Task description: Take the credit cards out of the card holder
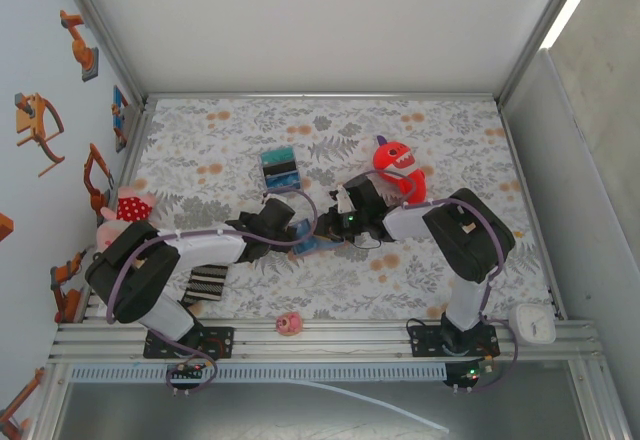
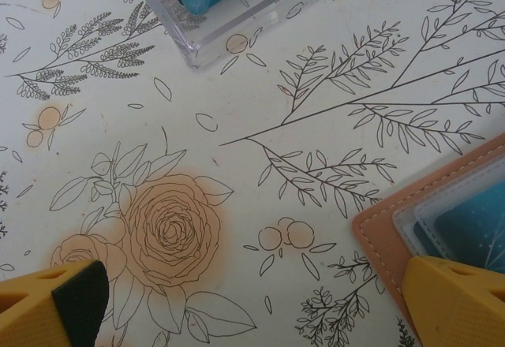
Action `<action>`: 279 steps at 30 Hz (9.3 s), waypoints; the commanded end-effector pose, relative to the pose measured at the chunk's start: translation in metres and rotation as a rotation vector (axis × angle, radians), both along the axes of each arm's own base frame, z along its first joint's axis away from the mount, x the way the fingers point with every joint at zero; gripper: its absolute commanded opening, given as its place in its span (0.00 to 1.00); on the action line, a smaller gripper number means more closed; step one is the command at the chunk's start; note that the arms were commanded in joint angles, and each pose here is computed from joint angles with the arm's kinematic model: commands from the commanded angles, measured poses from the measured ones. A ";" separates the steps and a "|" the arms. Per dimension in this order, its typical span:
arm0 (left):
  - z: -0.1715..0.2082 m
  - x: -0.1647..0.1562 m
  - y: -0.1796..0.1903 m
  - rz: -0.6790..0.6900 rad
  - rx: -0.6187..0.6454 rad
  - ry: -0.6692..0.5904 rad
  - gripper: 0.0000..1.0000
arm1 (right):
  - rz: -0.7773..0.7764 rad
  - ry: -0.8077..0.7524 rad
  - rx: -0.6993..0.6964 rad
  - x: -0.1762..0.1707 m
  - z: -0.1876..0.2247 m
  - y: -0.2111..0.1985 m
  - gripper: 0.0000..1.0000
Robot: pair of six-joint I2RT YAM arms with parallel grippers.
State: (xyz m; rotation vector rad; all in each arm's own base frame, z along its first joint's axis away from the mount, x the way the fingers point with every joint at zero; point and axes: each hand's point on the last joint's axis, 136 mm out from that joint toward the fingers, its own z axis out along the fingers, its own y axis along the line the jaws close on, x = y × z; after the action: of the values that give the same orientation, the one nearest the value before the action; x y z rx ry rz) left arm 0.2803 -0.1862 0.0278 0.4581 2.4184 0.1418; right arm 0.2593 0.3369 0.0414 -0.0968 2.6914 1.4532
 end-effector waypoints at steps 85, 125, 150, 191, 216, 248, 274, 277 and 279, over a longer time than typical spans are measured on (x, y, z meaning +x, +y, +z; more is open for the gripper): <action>-0.012 -0.011 -0.025 -0.121 0.099 0.052 0.97 | -0.006 -0.103 -0.016 0.005 0.020 -0.008 0.19; 0.148 -0.002 -0.021 -0.177 -0.281 -0.336 0.97 | 0.132 -0.577 -0.209 0.004 0.115 -0.044 0.00; 0.191 -0.072 -0.107 -0.946 -0.620 -0.115 0.65 | 0.648 -0.822 0.049 -0.068 0.185 -0.026 0.00; 0.254 -0.067 -0.079 -0.675 -1.038 -0.380 0.00 | 0.123 -0.867 0.286 -0.021 0.227 -0.035 0.62; 0.270 -0.071 -0.082 -0.672 -1.136 -0.327 0.32 | 0.268 -0.970 0.446 -0.048 0.257 -0.015 0.05; 0.233 -0.100 -0.111 -1.105 -0.665 0.055 0.34 | 0.521 -0.895 0.273 -0.078 0.225 -0.026 0.04; 0.192 -0.052 -0.091 -0.996 -0.469 0.048 0.00 | 0.248 -0.960 -0.119 -0.023 0.202 -0.063 0.57; 0.180 -0.032 -0.084 -0.968 -0.376 0.025 0.00 | 0.178 -0.962 -0.179 -0.012 0.201 -0.074 0.61; 0.172 -0.018 -0.079 -0.957 -0.312 0.022 0.00 | 0.137 -0.964 -0.209 -0.007 0.202 -0.080 0.63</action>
State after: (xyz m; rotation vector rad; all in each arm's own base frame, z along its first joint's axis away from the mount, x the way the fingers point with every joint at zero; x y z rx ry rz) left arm 0.2397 -0.2723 0.2040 1.3351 1.9574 -0.7961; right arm 0.2369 0.2726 0.2386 -0.8840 1.9932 0.9162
